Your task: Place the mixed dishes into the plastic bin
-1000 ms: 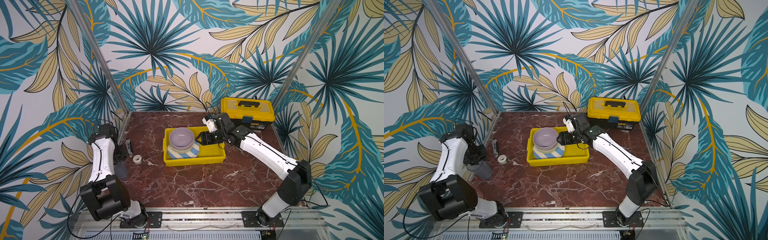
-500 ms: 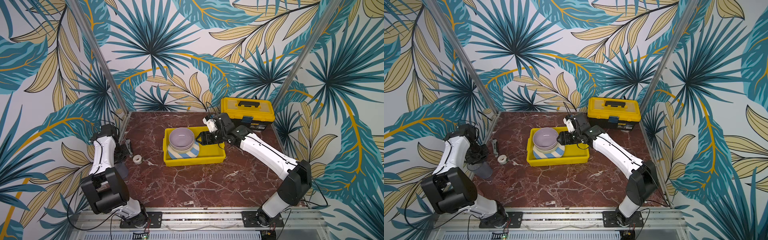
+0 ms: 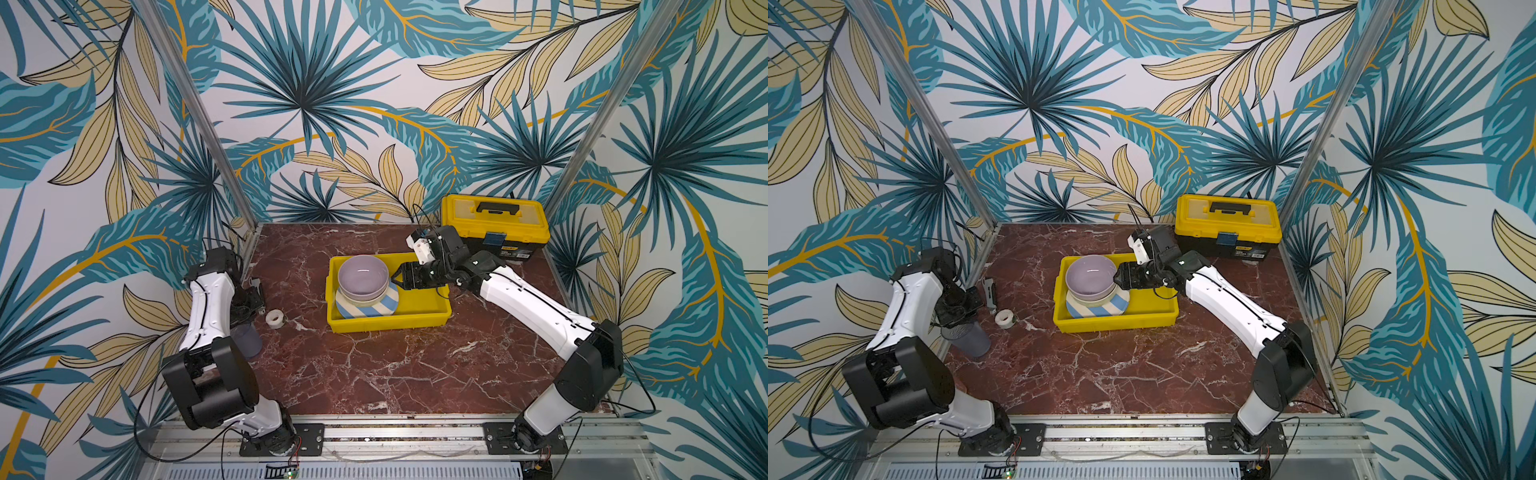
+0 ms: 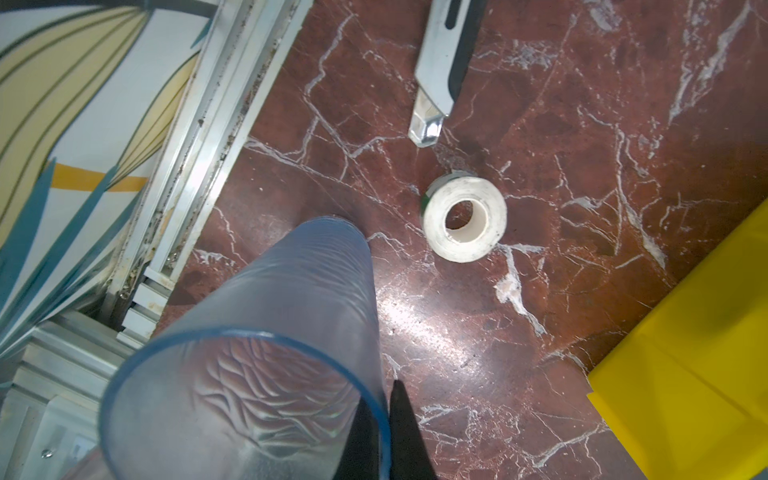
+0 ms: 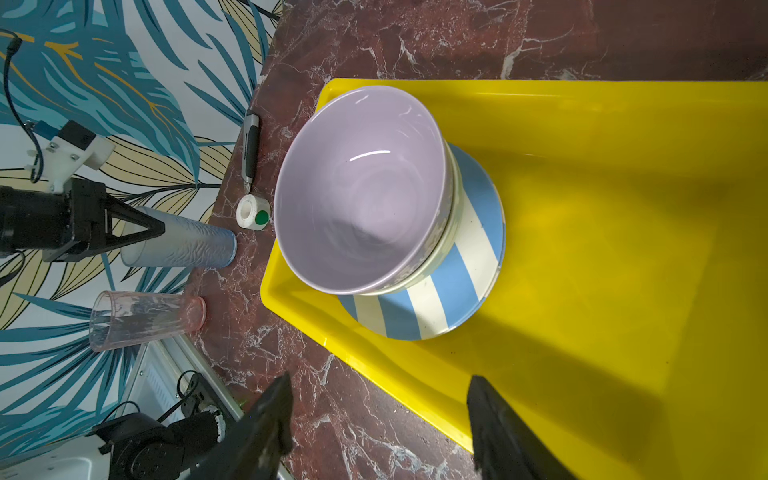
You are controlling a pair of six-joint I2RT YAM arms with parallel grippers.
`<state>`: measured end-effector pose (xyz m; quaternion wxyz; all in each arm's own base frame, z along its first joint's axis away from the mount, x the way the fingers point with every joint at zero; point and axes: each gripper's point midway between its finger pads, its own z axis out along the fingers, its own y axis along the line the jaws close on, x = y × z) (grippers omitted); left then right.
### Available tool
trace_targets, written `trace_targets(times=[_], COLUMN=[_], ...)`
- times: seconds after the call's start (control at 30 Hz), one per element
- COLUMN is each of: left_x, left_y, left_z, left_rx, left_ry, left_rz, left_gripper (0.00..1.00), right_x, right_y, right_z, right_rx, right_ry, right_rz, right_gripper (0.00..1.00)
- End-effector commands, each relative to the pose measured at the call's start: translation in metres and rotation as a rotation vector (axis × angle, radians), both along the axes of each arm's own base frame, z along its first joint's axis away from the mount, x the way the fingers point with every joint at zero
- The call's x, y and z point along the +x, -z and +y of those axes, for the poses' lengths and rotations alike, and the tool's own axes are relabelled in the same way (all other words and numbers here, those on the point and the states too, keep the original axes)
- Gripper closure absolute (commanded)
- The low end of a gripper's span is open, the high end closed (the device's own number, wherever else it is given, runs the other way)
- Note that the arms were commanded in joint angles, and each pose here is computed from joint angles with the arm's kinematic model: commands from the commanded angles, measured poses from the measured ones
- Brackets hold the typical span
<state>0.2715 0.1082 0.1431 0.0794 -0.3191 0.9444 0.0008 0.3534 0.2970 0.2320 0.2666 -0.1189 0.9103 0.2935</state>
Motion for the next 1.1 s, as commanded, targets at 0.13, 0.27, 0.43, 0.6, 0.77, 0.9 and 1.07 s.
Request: trace_targets(times=[0.13, 0.27, 0.43, 0.6, 0.77, 0.9, 1.07], left_x=[0.013, 0.014, 0.017, 0.019, 0.021, 0.019, 0.011], left_y=[-0.034, -0.05, -0.062, -0.062, -0.055, -0.041, -0.027], left_z=[-0.045, -0.07, -0.108, -0.143, -0.168, -0.176, -0.181], left_rx=[-0.013, -0.03, -0.081, -0.105, -0.102, -0.078, -0.064], left_ry=[0.138, 0.21, 0.31, 0.393, 0.466, 0.495, 0.51], left_rz=[-0.115, -0.147, -0.178, -0.169, -0.137, -0.088, -0.037], left_gripper=[1.0, 1.0, 1.0, 1.0, 1.0, 1.0, 1.0], right_x=[-0.003, -0.003, -0.002, -0.002, -0.002, -0.003, -0.003], right_y=[-0.004, -0.004, -0.002, -0.002, 0.001, 0.003, 0.003], right_z=[-0.004, -0.005, -0.005, -0.003, -0.005, -0.006, -0.006], right_rx=[0.025, 0.033, 0.041, 0.051, 0.044, 0.042, 0.038], right_ry=[0.03, 0.042, 0.052, 0.055, 0.062, 0.065, 0.066], right_rz=[0.001, -0.002, 0.003, 0.009, 0.009, 0.013, 0.01], right_gripper=[0.32, 0.32, 0.32, 0.32, 0.32, 0.32, 0.32])
